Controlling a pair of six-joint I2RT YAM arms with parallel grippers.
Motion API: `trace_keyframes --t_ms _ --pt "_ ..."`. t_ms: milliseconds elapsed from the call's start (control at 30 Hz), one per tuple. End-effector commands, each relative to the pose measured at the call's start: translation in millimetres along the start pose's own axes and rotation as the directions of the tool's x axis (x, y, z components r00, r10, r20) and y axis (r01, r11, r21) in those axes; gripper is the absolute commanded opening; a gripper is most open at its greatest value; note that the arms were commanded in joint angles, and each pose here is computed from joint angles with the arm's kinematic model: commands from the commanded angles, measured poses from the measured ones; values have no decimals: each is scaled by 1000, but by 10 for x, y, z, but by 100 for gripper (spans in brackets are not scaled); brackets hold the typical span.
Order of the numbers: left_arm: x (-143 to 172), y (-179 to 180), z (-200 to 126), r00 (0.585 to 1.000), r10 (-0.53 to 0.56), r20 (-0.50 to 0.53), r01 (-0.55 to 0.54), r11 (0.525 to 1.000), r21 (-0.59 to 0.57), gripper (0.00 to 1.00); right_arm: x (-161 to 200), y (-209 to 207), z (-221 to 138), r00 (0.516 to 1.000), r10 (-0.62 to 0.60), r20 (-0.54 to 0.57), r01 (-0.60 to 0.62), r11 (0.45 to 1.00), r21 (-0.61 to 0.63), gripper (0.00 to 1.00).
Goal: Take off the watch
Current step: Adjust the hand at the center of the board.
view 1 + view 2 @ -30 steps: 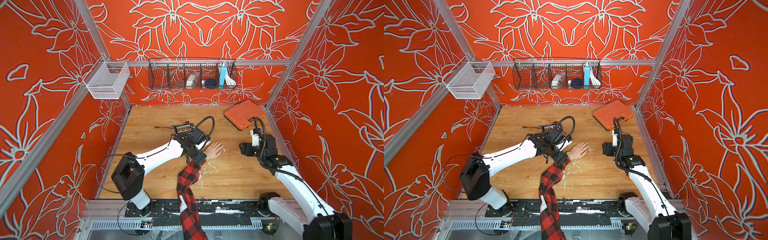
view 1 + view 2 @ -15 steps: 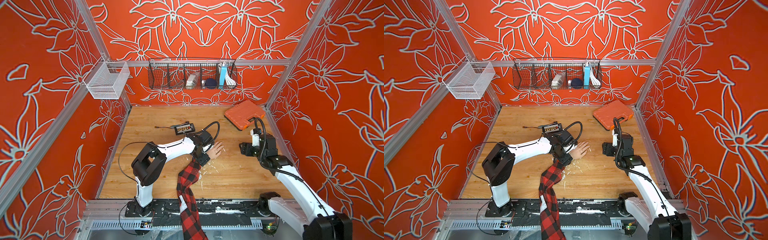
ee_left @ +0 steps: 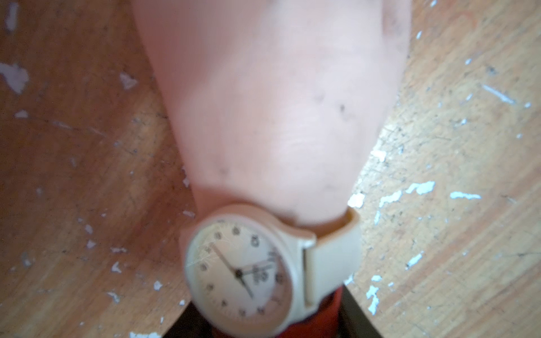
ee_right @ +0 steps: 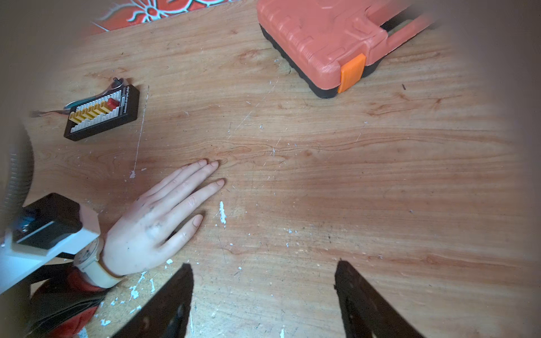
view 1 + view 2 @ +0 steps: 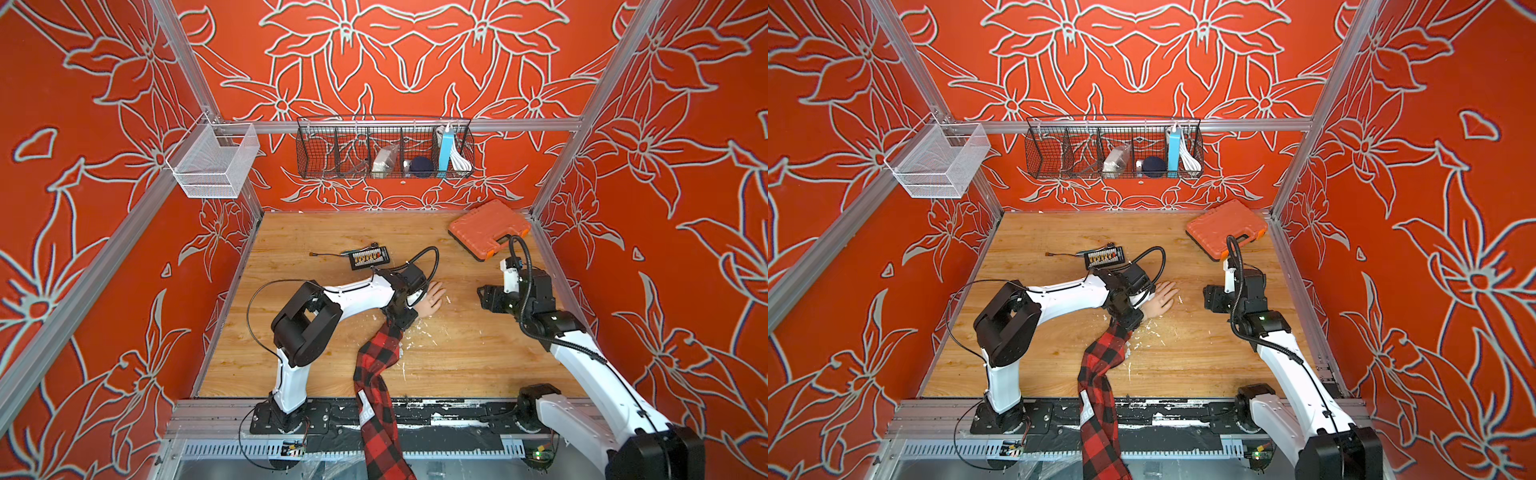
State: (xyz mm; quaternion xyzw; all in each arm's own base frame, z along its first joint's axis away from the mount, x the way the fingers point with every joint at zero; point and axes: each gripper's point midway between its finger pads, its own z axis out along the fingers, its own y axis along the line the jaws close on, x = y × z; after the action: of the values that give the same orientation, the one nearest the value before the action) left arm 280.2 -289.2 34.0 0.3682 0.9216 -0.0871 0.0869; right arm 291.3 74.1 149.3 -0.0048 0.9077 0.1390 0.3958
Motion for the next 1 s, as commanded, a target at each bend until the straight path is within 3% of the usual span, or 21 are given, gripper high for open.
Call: trace_keyframes --t_ms 0,267,500,667,967 --pt "-105 -162 -150 998 -4 68 -1 997 75 43 -34 148 -62 999 31 -25 -33 997 -65 79" --pt "-429 -250 -547 960 -148 237 92 968 235 41 -27 486 -175 989 130 -72 -144 958 -247 79" --pt "-640 -264 -961 871 -318 375 128 883 452 39 -97 794 -211 978 177 -108 -205 903 -379 79" --pt "-686 -234 -1180 813 -411 412 116 809 577 39 -109 1100 -217 975 147 -169 -211 853 -478 80" --pt "-677 -222 -1363 778 -440 448 73 772 631 38 -169 1528 -221 977 99 -188 -189 811 -554 81"
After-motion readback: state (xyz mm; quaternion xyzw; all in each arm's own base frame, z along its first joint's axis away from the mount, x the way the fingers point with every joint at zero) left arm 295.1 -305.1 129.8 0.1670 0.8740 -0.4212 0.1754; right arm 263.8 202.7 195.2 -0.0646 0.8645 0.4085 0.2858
